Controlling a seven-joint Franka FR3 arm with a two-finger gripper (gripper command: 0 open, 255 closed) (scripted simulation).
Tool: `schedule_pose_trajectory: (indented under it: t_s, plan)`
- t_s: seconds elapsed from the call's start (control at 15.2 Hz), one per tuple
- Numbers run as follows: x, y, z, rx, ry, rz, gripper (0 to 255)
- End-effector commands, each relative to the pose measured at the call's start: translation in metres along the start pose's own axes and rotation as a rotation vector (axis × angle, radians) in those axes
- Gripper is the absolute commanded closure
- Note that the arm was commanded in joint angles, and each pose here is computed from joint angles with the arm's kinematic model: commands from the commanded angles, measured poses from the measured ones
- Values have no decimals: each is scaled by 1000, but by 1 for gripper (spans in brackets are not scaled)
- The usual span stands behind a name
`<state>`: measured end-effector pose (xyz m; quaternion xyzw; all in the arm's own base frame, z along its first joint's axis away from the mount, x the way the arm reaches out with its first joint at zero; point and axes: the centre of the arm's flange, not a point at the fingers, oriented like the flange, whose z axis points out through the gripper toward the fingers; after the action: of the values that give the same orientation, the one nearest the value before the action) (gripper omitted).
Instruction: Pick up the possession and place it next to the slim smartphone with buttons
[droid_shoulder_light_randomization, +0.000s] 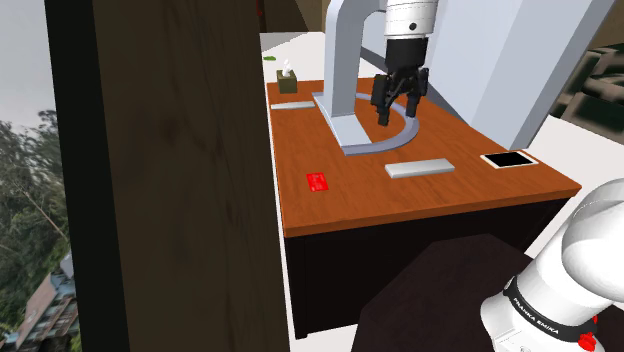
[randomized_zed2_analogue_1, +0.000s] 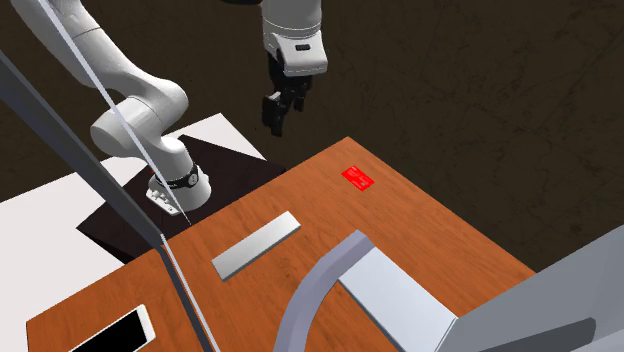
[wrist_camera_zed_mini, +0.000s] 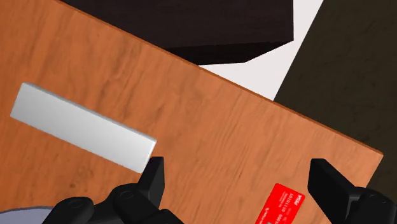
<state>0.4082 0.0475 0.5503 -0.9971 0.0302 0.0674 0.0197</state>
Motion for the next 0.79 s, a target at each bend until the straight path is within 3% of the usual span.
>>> schedule_pose_trajectory:
  t_s: [0.0,0.73]
  plan:
    - [26,-13,15,13,-46,43,0]
    - [156,-60,112,80,-291,269,0]
